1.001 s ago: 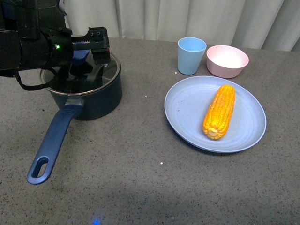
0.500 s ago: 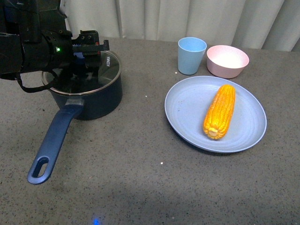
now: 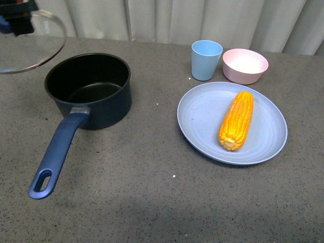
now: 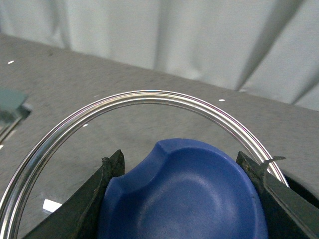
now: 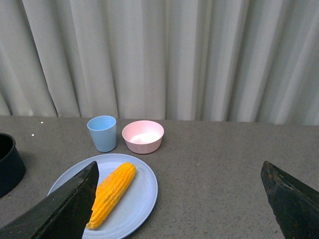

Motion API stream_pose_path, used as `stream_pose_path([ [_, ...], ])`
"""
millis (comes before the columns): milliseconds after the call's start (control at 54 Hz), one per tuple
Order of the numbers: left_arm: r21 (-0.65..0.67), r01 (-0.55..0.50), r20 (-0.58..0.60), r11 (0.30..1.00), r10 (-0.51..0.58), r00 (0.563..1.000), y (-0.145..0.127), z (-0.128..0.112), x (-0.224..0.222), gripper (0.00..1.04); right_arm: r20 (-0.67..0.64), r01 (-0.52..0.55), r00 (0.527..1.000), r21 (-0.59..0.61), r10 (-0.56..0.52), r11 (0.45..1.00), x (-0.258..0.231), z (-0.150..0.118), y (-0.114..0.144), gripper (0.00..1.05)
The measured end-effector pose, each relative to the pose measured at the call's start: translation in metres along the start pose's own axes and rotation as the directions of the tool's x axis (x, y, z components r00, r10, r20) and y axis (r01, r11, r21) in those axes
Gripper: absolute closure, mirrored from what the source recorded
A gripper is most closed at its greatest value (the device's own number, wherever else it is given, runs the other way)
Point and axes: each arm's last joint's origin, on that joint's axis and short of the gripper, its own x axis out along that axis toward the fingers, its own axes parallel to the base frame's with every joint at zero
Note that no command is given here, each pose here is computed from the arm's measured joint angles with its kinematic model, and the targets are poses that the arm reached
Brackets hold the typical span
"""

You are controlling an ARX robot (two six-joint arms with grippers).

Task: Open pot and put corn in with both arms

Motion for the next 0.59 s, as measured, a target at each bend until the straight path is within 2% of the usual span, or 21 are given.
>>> stream_pose_path([
  [56,-0.023,-0.043,-0.007,0.999,0.043,0.999,0.022,-0.008,-0.005,0.45,0.0,0.0,1.0,0.0,0.0,1.0,0.0,0.0,0.0,0.09],
  [204,-0.052,-0.105,0.003,0.993,0.105,0.994,0.052,-0.018,-0.009,0.45,0.0,0.0,1.0,0.0,0.0,1.0,0.0,0.0,0.0,0.09],
  [463,-0.107,-0.101,0.005,0.989,0.102,0.995,0.071,-0.041,-0.002,0.45,0.0,0.0,1.0,0.0,0.0,1.0,0.0,0.0,0.0,0.09],
  [593,-0.119,-0.131,-0.037,0.984,0.127,0.991,0.081,-0.059,0.005,0.45,0.0,0.0,1.0,0.0,0.0,1.0,0.0,0.0,0.0,0.09],
])
